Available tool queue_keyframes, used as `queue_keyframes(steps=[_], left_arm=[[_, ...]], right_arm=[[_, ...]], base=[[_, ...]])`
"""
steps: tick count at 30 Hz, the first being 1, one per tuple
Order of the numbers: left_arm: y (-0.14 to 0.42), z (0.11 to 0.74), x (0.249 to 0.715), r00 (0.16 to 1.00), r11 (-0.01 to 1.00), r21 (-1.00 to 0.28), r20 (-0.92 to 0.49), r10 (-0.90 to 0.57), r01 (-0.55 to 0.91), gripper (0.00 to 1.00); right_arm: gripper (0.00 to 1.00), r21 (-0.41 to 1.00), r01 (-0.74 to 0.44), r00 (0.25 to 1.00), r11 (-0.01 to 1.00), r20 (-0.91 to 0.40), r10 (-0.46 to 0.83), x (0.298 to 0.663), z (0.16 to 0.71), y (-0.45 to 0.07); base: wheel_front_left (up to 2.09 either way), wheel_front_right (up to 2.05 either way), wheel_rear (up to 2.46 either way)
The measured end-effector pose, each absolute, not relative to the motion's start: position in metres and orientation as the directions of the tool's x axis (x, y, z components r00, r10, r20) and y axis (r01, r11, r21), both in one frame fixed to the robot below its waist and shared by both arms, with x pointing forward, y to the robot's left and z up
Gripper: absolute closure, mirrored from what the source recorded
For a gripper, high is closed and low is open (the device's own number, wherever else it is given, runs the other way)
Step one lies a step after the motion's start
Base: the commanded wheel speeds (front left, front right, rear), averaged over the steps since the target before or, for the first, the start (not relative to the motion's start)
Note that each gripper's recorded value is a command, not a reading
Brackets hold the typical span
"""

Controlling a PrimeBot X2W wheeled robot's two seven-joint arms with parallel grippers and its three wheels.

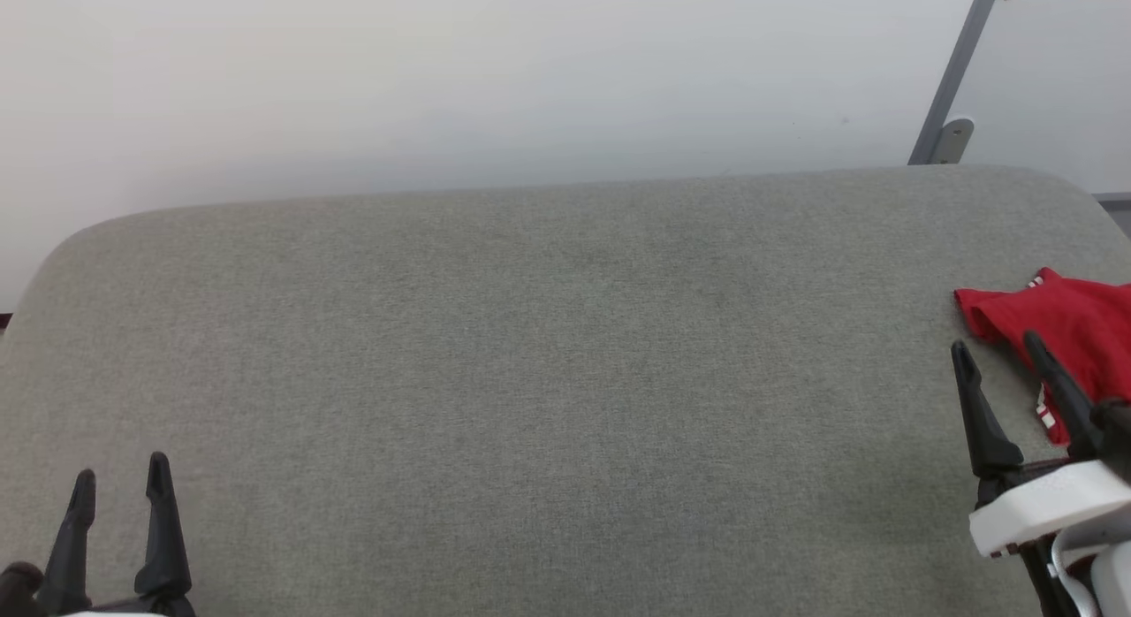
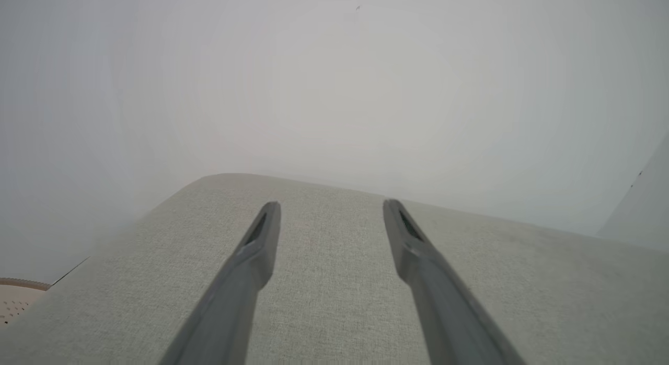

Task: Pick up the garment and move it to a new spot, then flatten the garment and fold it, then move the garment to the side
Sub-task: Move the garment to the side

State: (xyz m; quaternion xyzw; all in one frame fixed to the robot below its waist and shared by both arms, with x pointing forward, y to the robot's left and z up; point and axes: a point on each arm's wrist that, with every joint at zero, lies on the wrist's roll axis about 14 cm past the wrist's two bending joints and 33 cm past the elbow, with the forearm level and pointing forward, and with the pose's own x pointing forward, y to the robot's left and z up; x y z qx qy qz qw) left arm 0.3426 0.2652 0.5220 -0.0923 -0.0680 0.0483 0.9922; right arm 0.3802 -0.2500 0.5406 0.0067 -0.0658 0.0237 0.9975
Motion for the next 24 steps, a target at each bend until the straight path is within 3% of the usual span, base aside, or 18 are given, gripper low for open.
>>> queue_keyframes(steps=[24], left_arm=[[0.290,0.517,0.315,0.972,0.962,-0.203,0.115,0.207,-0.181,0.00]], right_arm=[[0.00,0.053,-0.052,0.988,0.997,0.147,0.044,0.368,0.537,-0.236]], base=[[0.00,0.00,0.00]])
